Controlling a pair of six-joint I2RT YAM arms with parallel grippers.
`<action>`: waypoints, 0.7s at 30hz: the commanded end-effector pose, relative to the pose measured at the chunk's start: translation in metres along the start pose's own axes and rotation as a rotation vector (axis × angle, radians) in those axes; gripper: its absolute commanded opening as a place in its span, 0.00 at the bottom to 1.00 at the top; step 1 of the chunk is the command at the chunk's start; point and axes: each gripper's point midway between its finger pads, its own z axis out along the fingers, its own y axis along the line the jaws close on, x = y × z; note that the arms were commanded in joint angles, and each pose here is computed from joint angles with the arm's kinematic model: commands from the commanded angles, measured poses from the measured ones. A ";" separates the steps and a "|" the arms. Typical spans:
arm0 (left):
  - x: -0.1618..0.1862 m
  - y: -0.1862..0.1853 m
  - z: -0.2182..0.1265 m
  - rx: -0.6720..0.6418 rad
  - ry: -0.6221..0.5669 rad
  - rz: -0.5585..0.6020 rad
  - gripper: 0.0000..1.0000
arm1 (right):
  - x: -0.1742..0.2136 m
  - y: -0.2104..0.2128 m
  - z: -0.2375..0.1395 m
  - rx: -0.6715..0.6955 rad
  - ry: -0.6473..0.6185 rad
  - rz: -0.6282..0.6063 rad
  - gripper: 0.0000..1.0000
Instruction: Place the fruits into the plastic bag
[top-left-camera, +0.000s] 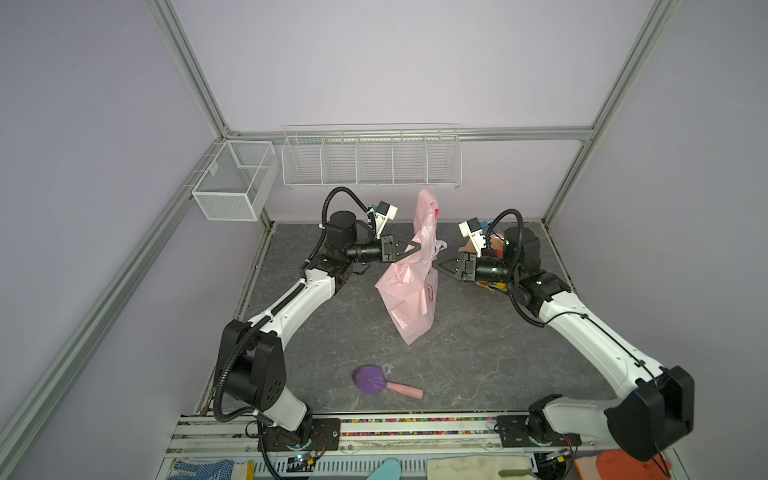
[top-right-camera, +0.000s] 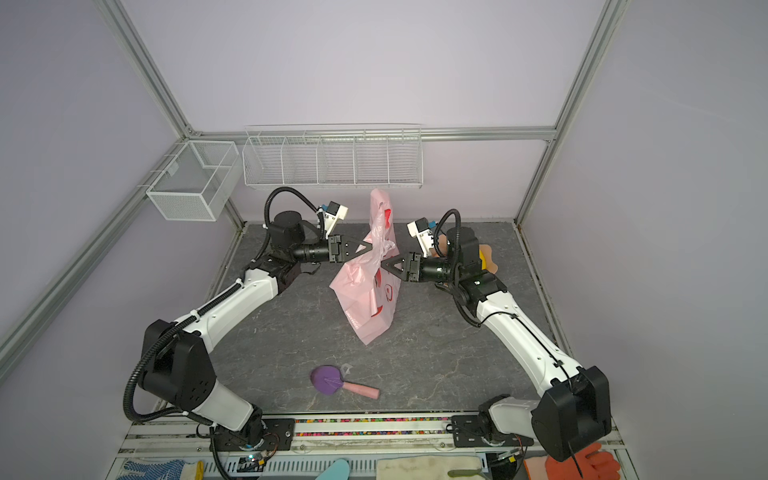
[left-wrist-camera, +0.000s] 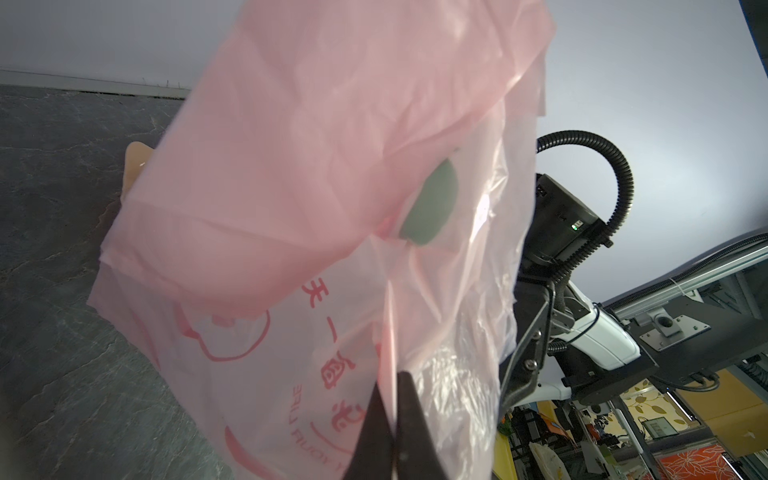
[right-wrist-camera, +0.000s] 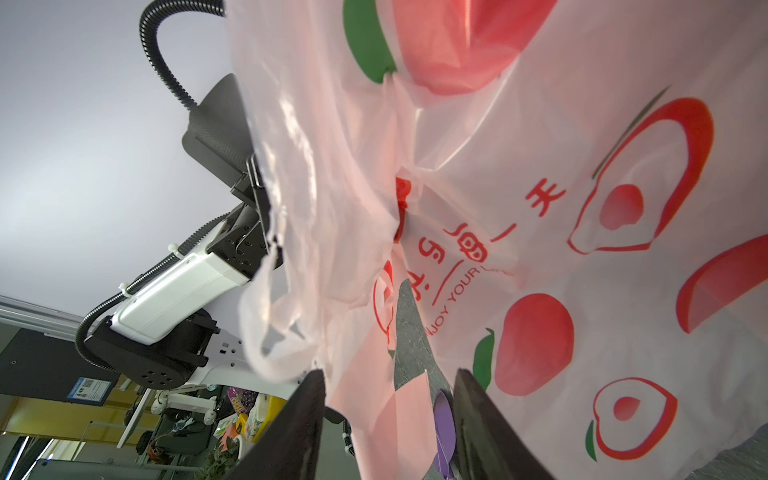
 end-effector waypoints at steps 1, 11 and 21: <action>-0.002 -0.003 0.003 0.006 0.005 0.026 0.00 | -0.008 0.008 0.003 -0.019 -0.017 -0.024 0.52; 0.002 -0.002 0.007 0.005 0.025 0.030 0.00 | -0.011 0.004 0.006 -0.007 -0.024 -0.021 0.47; 0.008 0.000 0.015 -0.003 0.045 0.030 0.00 | -0.005 0.009 0.014 -0.041 -0.005 -0.016 0.36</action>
